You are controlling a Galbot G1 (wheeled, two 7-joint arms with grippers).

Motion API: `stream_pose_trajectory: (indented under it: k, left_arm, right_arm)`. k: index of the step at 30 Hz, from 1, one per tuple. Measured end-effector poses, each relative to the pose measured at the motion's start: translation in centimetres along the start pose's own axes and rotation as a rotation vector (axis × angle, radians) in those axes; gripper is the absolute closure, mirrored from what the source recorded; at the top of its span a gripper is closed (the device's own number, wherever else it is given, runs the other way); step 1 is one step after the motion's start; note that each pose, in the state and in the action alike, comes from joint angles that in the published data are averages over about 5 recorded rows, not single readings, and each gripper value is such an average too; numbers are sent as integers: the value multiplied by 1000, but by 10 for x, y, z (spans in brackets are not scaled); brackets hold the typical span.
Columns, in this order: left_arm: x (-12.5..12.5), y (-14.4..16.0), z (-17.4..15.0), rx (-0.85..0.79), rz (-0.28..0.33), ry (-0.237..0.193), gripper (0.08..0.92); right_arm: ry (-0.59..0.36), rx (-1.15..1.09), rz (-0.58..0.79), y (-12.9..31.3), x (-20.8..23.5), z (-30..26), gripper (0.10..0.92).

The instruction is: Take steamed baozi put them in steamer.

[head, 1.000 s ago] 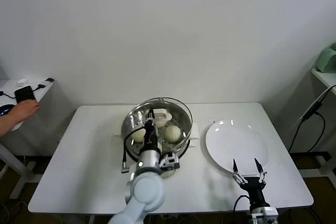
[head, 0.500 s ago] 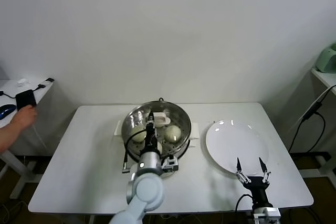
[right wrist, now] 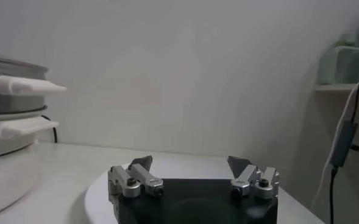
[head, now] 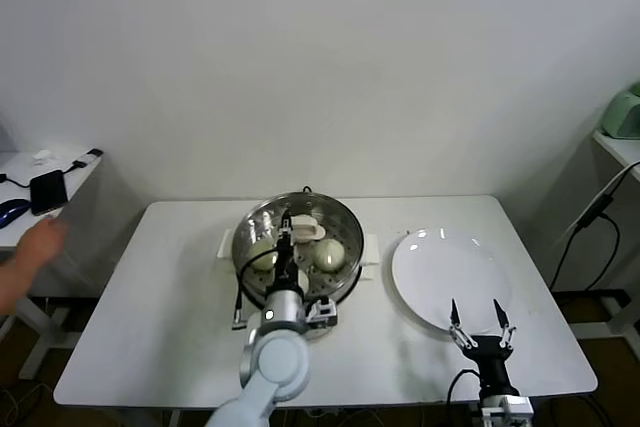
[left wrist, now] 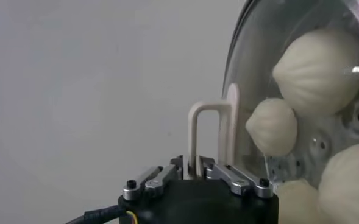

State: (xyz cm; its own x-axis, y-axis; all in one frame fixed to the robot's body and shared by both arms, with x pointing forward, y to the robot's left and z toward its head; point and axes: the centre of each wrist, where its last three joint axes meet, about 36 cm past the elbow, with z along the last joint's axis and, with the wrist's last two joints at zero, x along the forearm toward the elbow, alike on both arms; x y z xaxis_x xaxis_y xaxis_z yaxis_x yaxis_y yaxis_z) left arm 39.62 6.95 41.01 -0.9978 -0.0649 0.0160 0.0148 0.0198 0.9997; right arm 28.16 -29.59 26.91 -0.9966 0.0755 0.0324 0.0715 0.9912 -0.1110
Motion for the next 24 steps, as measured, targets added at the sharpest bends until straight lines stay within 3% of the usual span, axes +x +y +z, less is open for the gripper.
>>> stream_pose_trajectory:
  k: [16, 24]
  left_arm:
    - [32, 39, 17, 152, 9, -106, 215]
    - [42, 64, 41, 414, -31, -252, 177]
  right_arm:
    - [7, -4, -20, 3, -2, -2, 199]
    - [-5, -20, -24, 2, 1, -5, 199]
